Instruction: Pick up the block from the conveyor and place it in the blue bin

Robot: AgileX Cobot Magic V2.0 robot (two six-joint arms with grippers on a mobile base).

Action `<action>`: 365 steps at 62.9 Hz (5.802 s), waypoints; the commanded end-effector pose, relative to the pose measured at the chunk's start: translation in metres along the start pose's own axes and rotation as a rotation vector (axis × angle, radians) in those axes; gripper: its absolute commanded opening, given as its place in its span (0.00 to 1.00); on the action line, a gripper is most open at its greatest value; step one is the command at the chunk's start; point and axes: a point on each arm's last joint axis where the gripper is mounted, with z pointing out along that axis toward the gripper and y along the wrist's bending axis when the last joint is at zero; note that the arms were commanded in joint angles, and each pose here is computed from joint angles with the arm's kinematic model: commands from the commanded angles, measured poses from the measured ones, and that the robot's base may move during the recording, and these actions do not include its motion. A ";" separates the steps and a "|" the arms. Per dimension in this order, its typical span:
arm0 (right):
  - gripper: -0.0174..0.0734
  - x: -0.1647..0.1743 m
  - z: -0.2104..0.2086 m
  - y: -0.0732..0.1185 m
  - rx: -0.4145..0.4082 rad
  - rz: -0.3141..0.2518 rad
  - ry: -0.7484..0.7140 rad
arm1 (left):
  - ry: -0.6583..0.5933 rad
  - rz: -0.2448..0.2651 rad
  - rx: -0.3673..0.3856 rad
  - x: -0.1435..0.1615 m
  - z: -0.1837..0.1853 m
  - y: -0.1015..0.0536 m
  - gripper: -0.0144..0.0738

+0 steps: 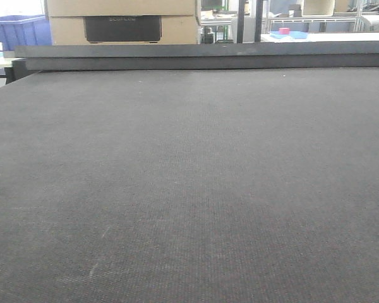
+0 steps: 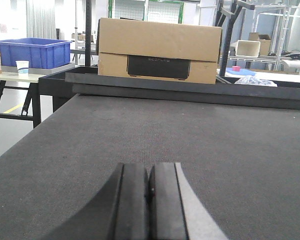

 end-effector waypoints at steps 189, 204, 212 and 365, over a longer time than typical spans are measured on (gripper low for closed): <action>0.01 -0.147 0.126 0.017 -0.101 0.080 0.893 | 1.086 -0.097 0.080 -0.129 0.184 -0.019 0.04; 0.03 -0.118 0.148 0.019 -0.102 0.080 1.069 | 1.223 -0.109 0.068 -0.088 0.182 -0.017 0.04; 0.04 -0.093 0.165 0.016 0.025 0.109 1.245 | 1.182 -0.113 0.069 -0.092 0.180 -0.018 0.04; 0.56 0.022 0.207 0.030 0.017 0.038 1.576 | 1.216 -0.116 0.074 -0.091 0.176 -0.018 0.04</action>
